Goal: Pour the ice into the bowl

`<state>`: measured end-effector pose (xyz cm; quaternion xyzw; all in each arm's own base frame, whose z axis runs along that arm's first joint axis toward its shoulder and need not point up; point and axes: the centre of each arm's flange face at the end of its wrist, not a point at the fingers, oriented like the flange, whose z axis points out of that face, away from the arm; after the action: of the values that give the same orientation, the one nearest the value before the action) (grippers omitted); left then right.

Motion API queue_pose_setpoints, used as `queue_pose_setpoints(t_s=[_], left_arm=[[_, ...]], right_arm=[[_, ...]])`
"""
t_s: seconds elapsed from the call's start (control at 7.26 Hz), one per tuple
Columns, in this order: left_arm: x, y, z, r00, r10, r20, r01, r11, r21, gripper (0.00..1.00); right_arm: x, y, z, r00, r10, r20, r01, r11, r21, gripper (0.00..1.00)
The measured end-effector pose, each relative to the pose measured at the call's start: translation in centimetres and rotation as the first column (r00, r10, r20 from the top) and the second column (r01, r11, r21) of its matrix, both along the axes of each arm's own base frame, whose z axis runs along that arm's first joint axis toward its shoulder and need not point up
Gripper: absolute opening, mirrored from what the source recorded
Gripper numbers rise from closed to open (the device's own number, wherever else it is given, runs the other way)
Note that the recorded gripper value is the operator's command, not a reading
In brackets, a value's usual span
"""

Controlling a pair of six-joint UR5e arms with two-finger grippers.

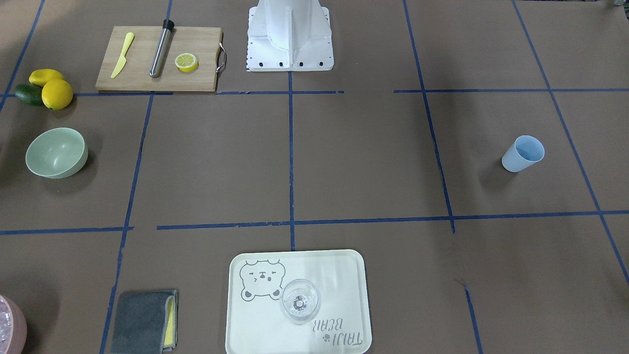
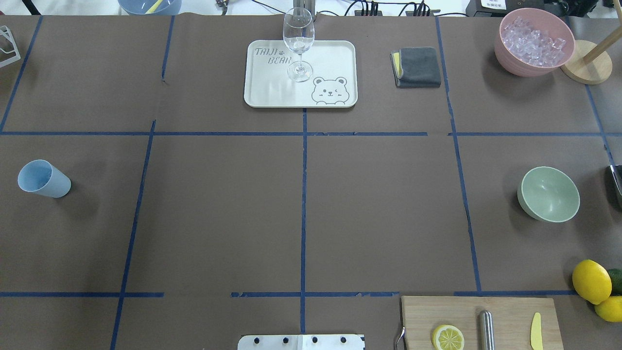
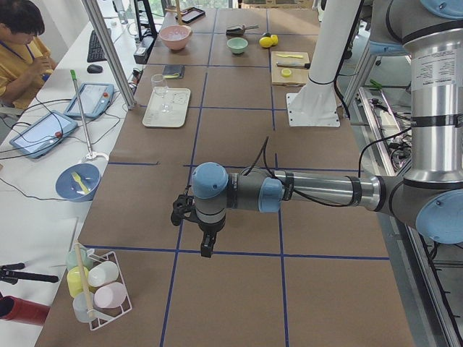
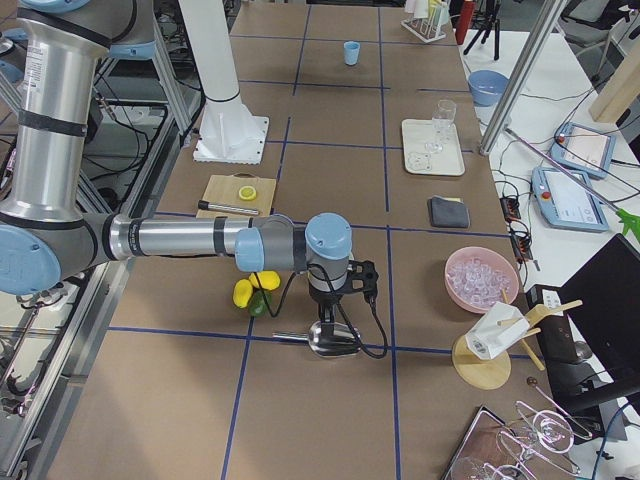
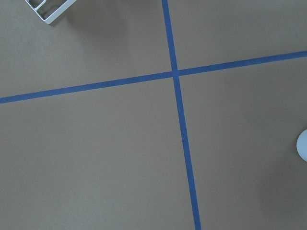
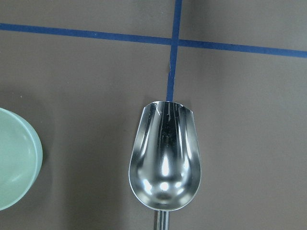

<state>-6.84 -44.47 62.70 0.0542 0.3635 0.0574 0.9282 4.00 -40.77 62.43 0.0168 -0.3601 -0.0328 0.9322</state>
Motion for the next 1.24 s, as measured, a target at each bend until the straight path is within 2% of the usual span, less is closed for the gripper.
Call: queue_pose_setpoints(t_s=[0.28, 0.41, 0.55, 0.83, 0.96, 1.24], left_arm=[[0.0, 0.0, -0.4, 1.000, 0.003, 0.000, -0.003, 1.000, 0.012, 1.00], [0.0, -0.1, -0.5, 1.000, 0.005, 0.001, -0.005, 1.000, 0.022, 1.00], [0.0, -0.2, -0.6, 1.000, 0.005, 0.003, -0.005, 0.999, 0.040, 1.00], [-0.1, -0.5, -0.7, 1.000, 0.004, 0.010, -0.005, 0.996, 0.084, 1.00], [-0.1, -0.6, -0.9, 1.000, 0.004, 0.011, -0.005, 0.995, 0.096, 1.00], [0.0, -0.7, -1.3, 1.000, 0.006, 0.010, -0.007, 0.994, 0.110, 1.00]], right_arm=[[0.0, -0.1, -0.2, 1.000, 0.001, 0.003, -0.001, 1.000, 0.013, 1.00], [-0.1, -0.3, -0.4, 1.000, 0.002, 0.005, -0.003, 0.999, 0.037, 1.00], [-0.1, -0.7, -1.0, 1.000, 0.005, 0.008, -0.005, 0.997, 0.078, 1.00], [-0.2, -2.2, -2.8, 1.000, 0.011, 0.011, -0.013, 0.979, 0.202, 1.00], [-0.3, -3.2, -3.9, 0.999, 0.038, 0.022, -0.042, 0.974, 0.221, 1.00], [-1.1, -4.3, -5.5, 0.992, 0.108, 0.060, -0.117, 0.977, 0.180, 1.00]])
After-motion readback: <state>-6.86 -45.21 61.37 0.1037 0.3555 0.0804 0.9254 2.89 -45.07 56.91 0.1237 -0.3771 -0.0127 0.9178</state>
